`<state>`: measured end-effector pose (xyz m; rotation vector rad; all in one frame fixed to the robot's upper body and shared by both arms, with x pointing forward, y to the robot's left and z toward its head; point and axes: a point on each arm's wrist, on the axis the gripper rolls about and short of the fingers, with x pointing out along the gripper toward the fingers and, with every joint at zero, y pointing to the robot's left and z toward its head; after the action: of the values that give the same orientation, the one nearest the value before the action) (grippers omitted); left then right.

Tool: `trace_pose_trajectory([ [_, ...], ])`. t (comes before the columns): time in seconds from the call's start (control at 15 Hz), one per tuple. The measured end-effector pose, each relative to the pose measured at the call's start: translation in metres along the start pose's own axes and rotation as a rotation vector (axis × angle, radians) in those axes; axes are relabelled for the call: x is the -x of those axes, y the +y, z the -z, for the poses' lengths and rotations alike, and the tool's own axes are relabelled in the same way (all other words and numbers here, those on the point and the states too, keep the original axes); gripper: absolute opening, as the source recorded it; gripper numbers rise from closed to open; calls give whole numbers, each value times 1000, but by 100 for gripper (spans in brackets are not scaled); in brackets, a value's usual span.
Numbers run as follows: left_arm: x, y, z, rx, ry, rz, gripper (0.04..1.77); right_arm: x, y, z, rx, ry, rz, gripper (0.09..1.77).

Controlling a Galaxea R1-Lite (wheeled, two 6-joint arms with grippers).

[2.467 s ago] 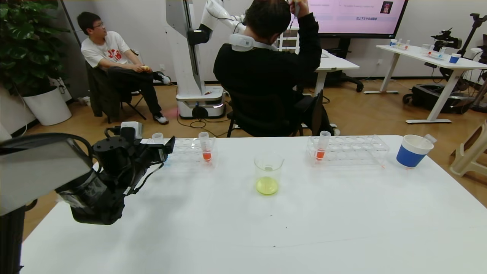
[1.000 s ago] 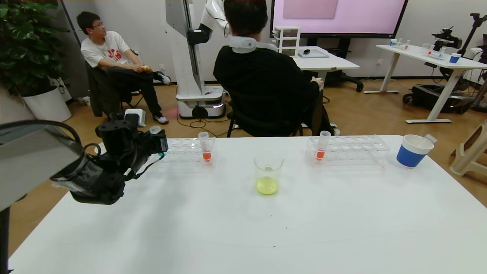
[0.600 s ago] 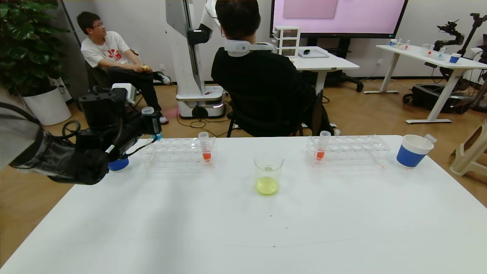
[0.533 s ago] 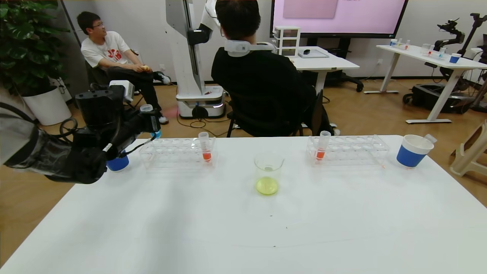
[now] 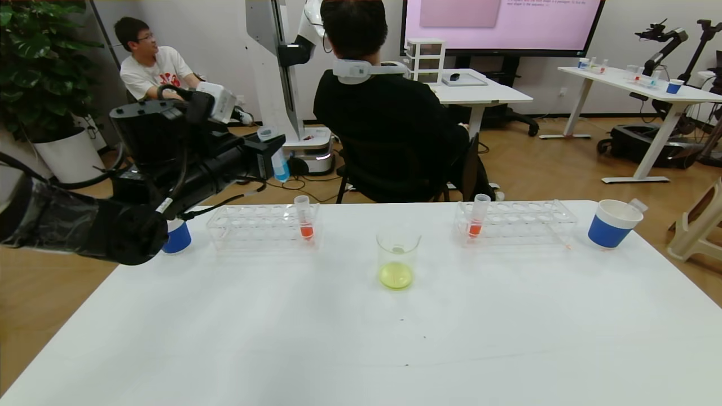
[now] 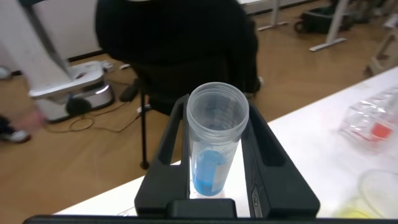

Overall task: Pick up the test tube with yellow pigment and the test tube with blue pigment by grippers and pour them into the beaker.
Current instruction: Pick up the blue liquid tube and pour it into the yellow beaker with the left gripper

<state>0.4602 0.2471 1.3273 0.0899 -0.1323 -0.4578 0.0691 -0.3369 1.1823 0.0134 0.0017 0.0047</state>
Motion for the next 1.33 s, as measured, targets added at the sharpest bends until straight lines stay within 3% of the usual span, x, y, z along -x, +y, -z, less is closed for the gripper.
trace_pose_trajectory([
  [0.27, -13, -43, 7, -142, -31, 276, 50, 0, 0, 0, 0, 0, 0, 174],
  [0.53, -33, -78, 31, -395, -111, 412, 50, 0, 0, 0, 0, 0, 0, 174],
  [0.8, -55, -94, 55, -636, -318, 508, 50, 0, 0, 0, 0, 0, 0, 174],
  [1.33, -81, -99, 86, -925, -479, 551, 50, 0, 0, 0, 0, 0, 0, 174],
])
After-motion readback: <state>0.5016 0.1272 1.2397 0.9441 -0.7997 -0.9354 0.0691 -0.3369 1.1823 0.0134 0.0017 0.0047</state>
